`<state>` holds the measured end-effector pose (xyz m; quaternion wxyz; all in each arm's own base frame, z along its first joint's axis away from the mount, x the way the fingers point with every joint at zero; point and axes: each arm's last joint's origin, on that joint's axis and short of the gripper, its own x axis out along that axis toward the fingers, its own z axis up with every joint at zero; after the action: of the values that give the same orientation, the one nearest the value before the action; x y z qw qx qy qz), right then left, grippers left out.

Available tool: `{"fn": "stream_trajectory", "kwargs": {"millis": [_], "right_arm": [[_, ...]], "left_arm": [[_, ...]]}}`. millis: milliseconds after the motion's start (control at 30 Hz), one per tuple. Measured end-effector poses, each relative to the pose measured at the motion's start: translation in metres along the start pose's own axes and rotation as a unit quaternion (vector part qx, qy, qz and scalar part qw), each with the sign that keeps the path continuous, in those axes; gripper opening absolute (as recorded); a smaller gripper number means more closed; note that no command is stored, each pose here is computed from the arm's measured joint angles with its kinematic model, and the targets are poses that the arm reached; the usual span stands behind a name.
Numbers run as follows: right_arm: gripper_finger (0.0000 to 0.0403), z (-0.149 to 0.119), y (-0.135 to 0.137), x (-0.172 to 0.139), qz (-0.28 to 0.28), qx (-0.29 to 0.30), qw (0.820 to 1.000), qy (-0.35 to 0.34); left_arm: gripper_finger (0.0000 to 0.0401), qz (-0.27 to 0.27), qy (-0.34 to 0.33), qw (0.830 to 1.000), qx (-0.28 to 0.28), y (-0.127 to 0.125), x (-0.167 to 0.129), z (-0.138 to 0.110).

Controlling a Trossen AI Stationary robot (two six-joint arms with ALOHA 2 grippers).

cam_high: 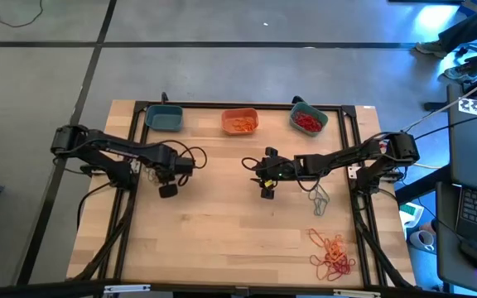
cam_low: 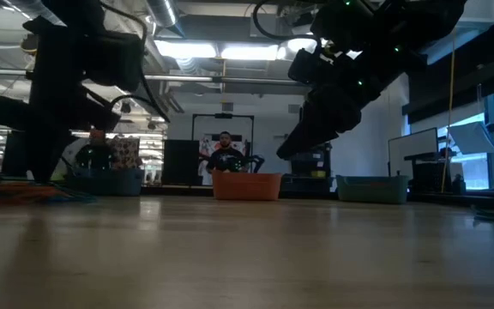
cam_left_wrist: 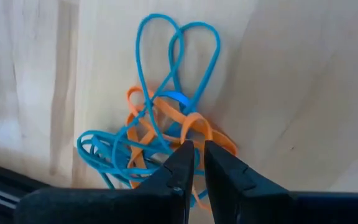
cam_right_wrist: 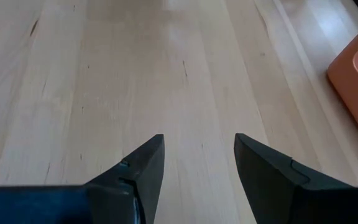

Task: Sort rubber bands into baskets
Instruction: Put the orange rubber band into the orange bin

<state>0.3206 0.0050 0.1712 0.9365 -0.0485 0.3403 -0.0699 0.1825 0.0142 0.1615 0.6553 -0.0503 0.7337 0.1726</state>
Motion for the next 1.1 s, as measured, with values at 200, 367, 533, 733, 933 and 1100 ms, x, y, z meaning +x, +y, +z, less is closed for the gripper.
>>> {"fn": "stream_trajectory", "kwargs": {"millis": [200,367,533,733,933,1100], "right_arm": [[0.0195,0.0,0.0,0.0,0.0,0.0,1.0,0.0],[0.0195,0.0,0.0,0.0,0.001,0.0,1.0,0.0],[0.0195,0.0,0.0,0.0,0.001,0.0,1.0,0.0],[0.0195,0.0,0.0,0.0,0.001,0.0,1.0,0.0],[0.0195,0.0,0.0,0.0,0.001,0.0,1.0,0.001],[0.0195,0.0,0.0,0.0,0.001,0.0,1.0,0.001]], "left_arm": [[0.0035,0.01,0.01,1.0,-0.017,0.005,0.004,0.003],[0.0035,0.009,0.032,0.999,-0.015,0.004,0.011,0.006],[0.0035,0.013,0.045,0.999,-0.01,0.002,0.016,0.008],[0.0021,0.009,0.024,1.0,-0.01,0.001,0.017,0.013],[0.0005,0.021,0.022,1.0,-0.005,-0.001,0.016,0.011],[0.0003,0.019,0.0,1.0,0.018,-0.01,0.007,0.014]]}}
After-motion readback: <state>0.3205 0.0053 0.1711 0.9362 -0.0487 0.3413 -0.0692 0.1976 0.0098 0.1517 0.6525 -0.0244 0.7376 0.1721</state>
